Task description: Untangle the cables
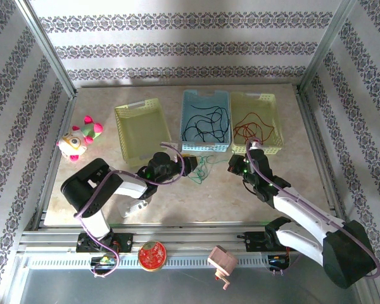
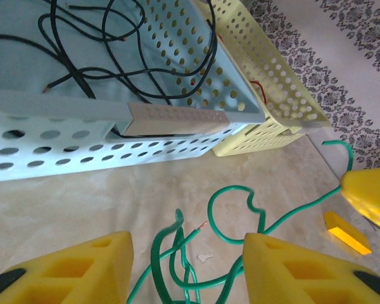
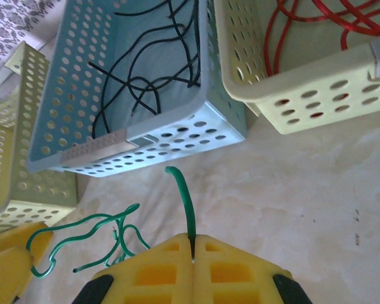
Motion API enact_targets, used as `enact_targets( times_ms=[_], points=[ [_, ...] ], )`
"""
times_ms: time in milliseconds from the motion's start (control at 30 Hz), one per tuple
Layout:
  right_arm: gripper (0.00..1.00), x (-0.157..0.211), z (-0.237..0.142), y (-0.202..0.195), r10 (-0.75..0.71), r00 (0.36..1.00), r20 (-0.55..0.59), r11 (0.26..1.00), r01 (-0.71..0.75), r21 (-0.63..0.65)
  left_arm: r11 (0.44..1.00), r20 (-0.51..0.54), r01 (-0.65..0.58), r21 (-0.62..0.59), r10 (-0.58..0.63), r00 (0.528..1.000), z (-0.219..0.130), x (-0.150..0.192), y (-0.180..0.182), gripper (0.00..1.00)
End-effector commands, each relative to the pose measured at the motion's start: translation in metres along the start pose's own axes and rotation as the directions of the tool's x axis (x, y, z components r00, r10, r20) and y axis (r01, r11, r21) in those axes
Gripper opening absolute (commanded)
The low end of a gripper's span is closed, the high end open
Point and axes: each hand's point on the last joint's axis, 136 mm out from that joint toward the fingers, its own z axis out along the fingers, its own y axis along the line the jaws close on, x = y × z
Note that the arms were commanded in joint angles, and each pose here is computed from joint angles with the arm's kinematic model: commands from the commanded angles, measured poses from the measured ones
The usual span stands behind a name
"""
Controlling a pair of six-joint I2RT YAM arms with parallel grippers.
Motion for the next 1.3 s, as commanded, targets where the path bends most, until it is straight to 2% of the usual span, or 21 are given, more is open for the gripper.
enact_targets(
  times_ms=[0, 167, 267, 333, 367, 500, 600, 733, 800, 900, 1067, 1267],
  points=[
    [0.0, -0.02, -0.001, 0.022, 0.017, 0.999, 0.048, 0.998, -0.014, -0.067, 0.999, 0.042, 0.038, 0.035, -0.039, 0.998, 0.001, -0.01, 0.0, 0.42],
    [0.0, -0.02, 0.001, 0.024, 0.029, 0.998, 0.051, 0.997, -0.025, -0.071, 0.998, 0.028, 0.031, 0.058, -0.032, 0.999, 0.004, -0.009, -0.005, 0.34],
    [0.0, -0.023, 0.001, 0.027, 0.031, 0.998, 0.059, 0.997, -0.027, -0.075, 0.998, 0.027, 0.026, 0.064, -0.027, 0.999, 0.005, -0.01, -0.006, 0.21],
    [0.0, -0.024, 0.002, 0.029, 0.03, 0.998, 0.061, 0.997, -0.025, -0.075, 0.997, 0.028, 0.023, 0.069, -0.025, 0.999, 0.004, -0.01, -0.007, 0.1],
    [0.0, -0.024, 0.002, 0.029, 0.028, 0.998, 0.059, 0.997, -0.024, -0.074, 0.997, 0.028, 0.022, 0.07, -0.024, 0.999, 0.004, -0.01, -0.008, 0.08],
    [0.0, -0.023, 0.004, 0.018, 0.034, 0.997, 0.071, 0.999, -0.033, -0.016, 0.998, 0.038, 0.012, 0.058, -0.014, 0.999, 0.002, -0.012, -0.007, 0.06],
    [0.0, -0.022, 0.001, -0.012, 0.074, 0.991, 0.114, 0.99, -0.087, 0.112, 0.999, 0.049, 0.005, 0.044, -0.007, 0.999, -0.002, -0.015, -0.006, 0.06],
    [0.0, -0.018, -0.011, -0.056, 0.12, 0.977, 0.177, 0.941, -0.169, 0.293, 1.0, 0.067, 0.003, 0.018, -0.004, 0.998, -0.009, -0.02, -0.003, 0.05],
    [0.0, -0.013, -0.015, -0.069, 0.134, 0.974, 0.18, 0.92, -0.19, 0.343, 1.0, 0.07, -0.004, 0.028, 0.002, 0.998, -0.011, -0.022, -0.007, 0.04],
    [0.0, -0.007, -0.017, -0.079, 0.14, 0.976, 0.165, 0.903, -0.194, 0.384, 0.998, 0.072, -0.026, 0.064, 0.021, 0.997, -0.013, -0.026, -0.017, 0.0],
    [0.0, 0.003, -0.022, -0.098, 0.162, 0.976, 0.142, 0.862, -0.21, 0.461, 0.99, 0.115, -0.034, 0.137, 0.019, 0.993, -0.022, -0.04, -0.032, 0.0],
    [0.0, 0.021, -0.026, -0.131, 0.336, 0.929, 0.155, 0.794, -0.368, 0.484, 0.987, 0.144, 0.006, 0.161, -0.03, 0.989, -0.03, -0.046, -0.026, 0.0]
  ],
)
